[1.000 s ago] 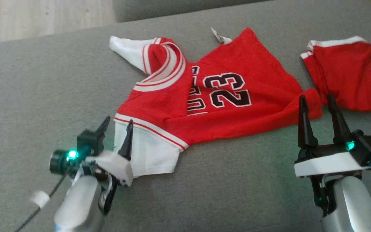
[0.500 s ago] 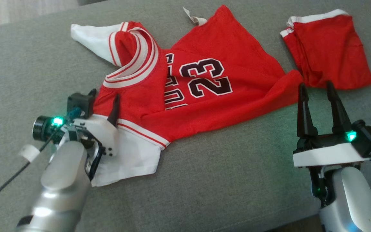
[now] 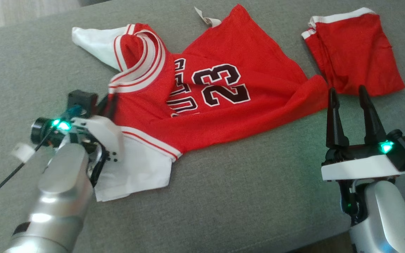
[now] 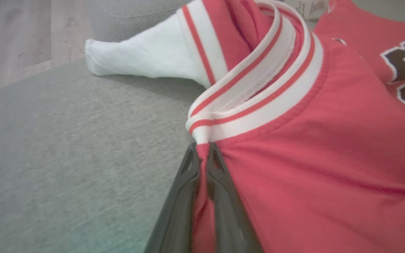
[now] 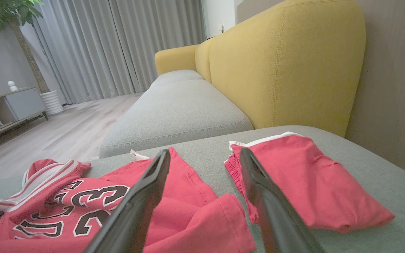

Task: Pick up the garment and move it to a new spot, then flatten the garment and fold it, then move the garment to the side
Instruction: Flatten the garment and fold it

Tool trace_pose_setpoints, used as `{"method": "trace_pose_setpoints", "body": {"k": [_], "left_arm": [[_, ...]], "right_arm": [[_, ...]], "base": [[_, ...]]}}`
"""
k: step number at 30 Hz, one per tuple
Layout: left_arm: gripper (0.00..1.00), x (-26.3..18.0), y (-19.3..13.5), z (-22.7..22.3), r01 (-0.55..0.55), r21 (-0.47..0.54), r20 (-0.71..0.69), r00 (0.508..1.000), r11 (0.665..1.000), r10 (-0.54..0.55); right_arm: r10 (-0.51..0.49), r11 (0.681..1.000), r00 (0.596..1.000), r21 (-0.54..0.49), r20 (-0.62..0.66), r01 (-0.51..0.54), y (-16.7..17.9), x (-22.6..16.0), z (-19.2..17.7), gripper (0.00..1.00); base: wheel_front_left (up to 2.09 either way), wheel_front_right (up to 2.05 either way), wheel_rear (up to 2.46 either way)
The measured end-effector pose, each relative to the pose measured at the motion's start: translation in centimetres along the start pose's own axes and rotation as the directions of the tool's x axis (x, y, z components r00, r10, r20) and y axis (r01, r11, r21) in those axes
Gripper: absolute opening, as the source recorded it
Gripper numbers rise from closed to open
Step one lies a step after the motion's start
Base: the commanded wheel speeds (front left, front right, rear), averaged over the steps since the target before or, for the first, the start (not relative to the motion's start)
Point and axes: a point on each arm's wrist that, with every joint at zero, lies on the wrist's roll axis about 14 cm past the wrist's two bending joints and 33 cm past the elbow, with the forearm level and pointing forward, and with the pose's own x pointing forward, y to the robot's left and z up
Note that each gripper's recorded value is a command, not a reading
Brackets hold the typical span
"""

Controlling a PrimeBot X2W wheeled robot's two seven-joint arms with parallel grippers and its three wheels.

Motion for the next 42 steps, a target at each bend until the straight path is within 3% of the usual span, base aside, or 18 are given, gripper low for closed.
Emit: {"method": "trace_pose_setpoints", "body": {"k": [8, 15, 17, 18, 19, 26, 33, 35, 42], "left_arm": [[0.0, -2.8, 6.8, 1.9, -0.21, -0.105, 0.153, 0.962, 0.972, 0.225], [0.0, -4.4, 9.1, 2.1, -0.276, -0.148, 0.178, 0.937, 0.95, 0.3], [0.45, -4.9, 9.5, 2.1, -0.288, -0.153, 0.182, 0.932, 0.945, 0.314], [0.96, -5.1, 9.7, 2.0, -0.295, -0.157, 0.182, 0.929, 0.942, 0.321], [1.0, -5.4, 10.0, 1.9, -0.307, -0.163, 0.184, 0.924, 0.938, 0.334], [1.0, -8.0, 10.8, 4.6, -0.32, -0.183, 0.314, 0.877, 0.93, 0.364], [1.0, -13.4, 9.2, 9.0, -0.288, -0.226, 0.531, 0.764, 0.931, 0.366], [1.0, -14.9, 8.0, 8.1, -0.277, -0.237, 0.55, 0.752, 0.931, 0.364], [1.0, -18.3, 4.5, 2.2, -0.276, -0.299, 0.492, 0.776, 0.914, 0.395]], "right_arm": [[0.053, 0.999, 0.999, 0.003, 0.01, -0.053, 1.8, 0.7, 0.2, 1.0], [0.084, 0.996, 0.996, 0.004, 0.004, -0.084, 2.9, 0.9, -0.1, 1.0], [0.095, 0.995, 0.995, 0.0, -0.001, -0.095, 3.3, 1.0, -0.2, 1.0], [0.102, 0.995, 0.995, 0.001, -0.001, -0.102, 3.5, 1.0, -0.3, 1.0], [0.108, 0.994, 0.994, 0.002, 0.0, -0.108, 3.7, 1.1, -0.3, 1.0], [0.157, 0.987, 0.987, 0.013, 0.02, -0.158, 5.5, 1.5, 0.3, 1.0], [0.21, 0.977, 0.973, 0.019, 0.097, -0.212, 7.6, 1.8, 2.9, 1.0], [0.226, 0.973, 0.969, 0.021, 0.104, -0.229, 8.2, 1.6, 3.1, 1.0], [0.272, 0.961, 0.959, 0.029, 0.083, -0.275, 9.8, 0.3, 2.4, 1.0]], "base": [[0.0, 0.0, 0.0], [0.0, 0.0, 0.0], [0.0, 0.0, 0.0], [0.0, 0.0, 0.0], [0.0, 0.0, 0.0], [0.0, 0.0, 0.0], [0.0, 0.0, 0.0], [0.0, 0.0, 0.0], [0.0, 0.0, 0.0]]}}
